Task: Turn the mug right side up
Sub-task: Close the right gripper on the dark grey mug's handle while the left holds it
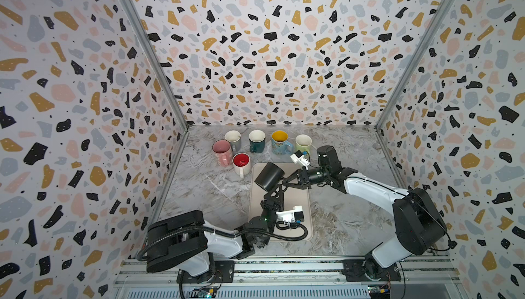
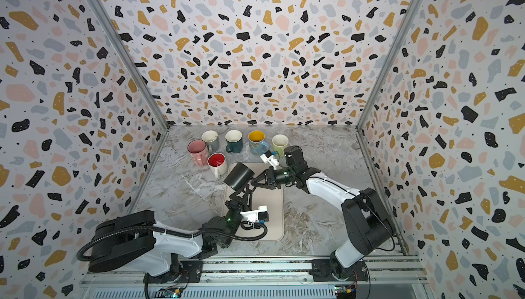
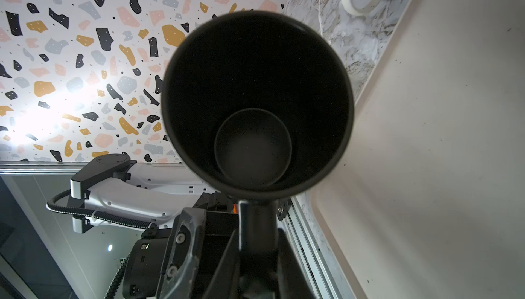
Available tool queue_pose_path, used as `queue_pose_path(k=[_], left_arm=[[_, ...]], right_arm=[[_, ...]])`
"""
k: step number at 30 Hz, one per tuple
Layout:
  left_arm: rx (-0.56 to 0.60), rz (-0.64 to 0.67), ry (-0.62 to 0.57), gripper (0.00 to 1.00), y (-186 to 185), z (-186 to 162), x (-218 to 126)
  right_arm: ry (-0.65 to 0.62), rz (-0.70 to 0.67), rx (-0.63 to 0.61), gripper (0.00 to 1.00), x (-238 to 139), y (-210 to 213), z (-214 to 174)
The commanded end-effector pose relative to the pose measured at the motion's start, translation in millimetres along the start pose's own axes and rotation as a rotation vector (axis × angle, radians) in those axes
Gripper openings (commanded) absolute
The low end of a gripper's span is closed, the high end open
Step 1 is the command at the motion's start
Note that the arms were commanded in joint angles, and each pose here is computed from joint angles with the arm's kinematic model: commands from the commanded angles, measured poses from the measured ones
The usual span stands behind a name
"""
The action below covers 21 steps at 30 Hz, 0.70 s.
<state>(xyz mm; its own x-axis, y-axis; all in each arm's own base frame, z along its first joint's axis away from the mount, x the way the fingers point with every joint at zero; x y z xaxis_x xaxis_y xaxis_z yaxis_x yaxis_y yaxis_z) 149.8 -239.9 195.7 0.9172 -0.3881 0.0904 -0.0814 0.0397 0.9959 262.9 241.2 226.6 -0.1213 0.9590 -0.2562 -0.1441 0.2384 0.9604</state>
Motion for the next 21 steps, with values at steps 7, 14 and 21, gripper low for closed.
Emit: queue_pose_path(k=[7,14,21], left_arm=[[-0.392,0.357,0.068,0.48,76,-23,-14],[-0.379,0.331,0.087,0.49,75,-29,-18],[-0.381,0.290,0.111,0.52,71,-36,-21]], right_arm=[[-0.067,-0.052,-0.028,0.00,-7,-6,14],[-0.103,-0.063,-0.026,0.00,-17,-7,20],[-0.128,-0.075,-0.032,0.00,-25,-8,26]])
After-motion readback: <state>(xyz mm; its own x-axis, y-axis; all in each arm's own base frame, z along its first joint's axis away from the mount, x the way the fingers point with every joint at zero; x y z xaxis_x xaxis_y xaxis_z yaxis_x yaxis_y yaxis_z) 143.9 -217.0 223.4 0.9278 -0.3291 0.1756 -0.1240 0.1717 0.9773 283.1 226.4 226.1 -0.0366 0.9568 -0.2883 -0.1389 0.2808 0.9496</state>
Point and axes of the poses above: each gripper's point midway between its finger pads, its own x axis out along the fingers, its own y axis along the line the jaws close on, z = x × y, the point moved 9 cm from there along -x, back along the fingers, and after that the axes turned 9 degrees about x, right-handed, at the moved point
